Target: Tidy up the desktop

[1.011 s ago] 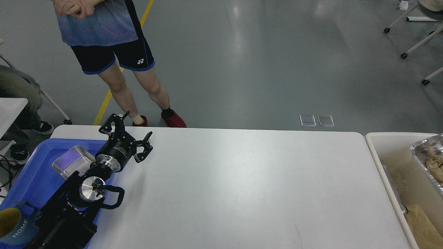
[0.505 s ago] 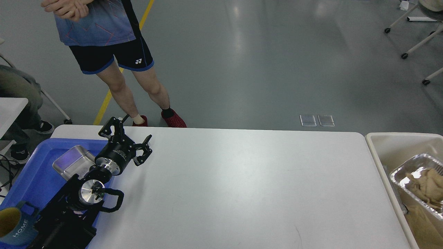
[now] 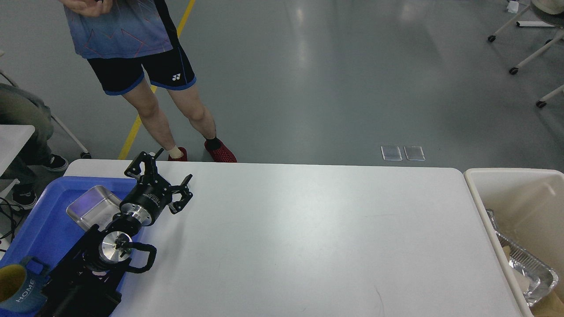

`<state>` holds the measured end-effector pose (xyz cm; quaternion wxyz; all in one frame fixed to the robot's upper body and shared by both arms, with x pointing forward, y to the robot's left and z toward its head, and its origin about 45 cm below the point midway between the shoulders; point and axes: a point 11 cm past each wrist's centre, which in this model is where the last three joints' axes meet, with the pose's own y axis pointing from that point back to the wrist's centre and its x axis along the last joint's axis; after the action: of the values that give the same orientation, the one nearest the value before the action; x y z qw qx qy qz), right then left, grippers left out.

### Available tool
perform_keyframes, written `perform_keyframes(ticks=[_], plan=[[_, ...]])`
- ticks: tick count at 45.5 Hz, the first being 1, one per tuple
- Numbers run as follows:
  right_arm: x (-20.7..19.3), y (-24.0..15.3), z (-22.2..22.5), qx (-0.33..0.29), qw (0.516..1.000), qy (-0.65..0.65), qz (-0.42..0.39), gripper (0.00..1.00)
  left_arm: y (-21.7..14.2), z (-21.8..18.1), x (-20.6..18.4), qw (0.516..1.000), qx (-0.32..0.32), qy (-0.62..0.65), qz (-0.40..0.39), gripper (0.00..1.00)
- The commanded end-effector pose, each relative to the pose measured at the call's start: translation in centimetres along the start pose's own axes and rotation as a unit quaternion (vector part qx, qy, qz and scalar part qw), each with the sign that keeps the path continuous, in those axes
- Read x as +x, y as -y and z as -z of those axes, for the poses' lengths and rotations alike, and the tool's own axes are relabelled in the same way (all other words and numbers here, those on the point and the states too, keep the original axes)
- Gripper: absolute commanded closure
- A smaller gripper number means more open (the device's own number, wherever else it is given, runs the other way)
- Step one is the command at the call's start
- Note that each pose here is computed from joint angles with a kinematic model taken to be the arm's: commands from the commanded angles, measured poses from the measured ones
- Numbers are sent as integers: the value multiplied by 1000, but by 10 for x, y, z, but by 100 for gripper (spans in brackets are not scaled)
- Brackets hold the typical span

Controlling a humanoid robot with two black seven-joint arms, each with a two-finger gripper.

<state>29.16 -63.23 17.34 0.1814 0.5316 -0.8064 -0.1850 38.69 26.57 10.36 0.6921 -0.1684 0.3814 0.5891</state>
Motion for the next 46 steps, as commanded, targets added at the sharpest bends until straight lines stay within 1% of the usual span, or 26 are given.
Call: perform_keyframes(ticks=[1, 5, 10, 15, 20, 28, 31, 34, 37, 42, 46], plan=[[-27, 12, 45, 62, 995, 76, 26, 0, 0, 0, 0, 1000, 0, 0, 0, 4], [-46, 18, 68, 87, 990, 98, 43, 0, 0, -1, 1, 1000, -1, 0, -1, 4], [-91, 31, 92, 110, 984, 123, 72, 0, -1, -1, 2, 1000, -2, -1, -3, 4], [-124, 38, 102, 121, 978, 143, 89, 0, -2, 1, 3, 1000, 0, -2, -5, 4], [-174, 43, 106, 139, 965, 181, 130, 0, -2, 2, 4, 1000, 0, -2, -6, 4], [-252, 33, 120, 210, 924, 246, 204, 0, -1, 0, 2, 1000, -1, -1, -5, 4], [-273, 26, 123, 231, 910, 259, 227, 0, -1, 0, 2, 1000, -2, 0, -5, 4], [-287, 20, 121, 246, 899, 270, 241, 0, -1, 0, 2, 1000, -2, -1, -5, 4], [-300, 15, 111, 245, 893, 280, 255, 0, -1, 0, 2, 1000, -1, -1, -6, 4], [-303, 7, 100, 244, 883, 301, 267, 0, -1, 0, 2, 1000, -1, -1, -6, 4], [-305, 4, 83, 234, 878, 320, 268, 0, -1, 0, 3, 1000, -2, -1, -7, 4]])
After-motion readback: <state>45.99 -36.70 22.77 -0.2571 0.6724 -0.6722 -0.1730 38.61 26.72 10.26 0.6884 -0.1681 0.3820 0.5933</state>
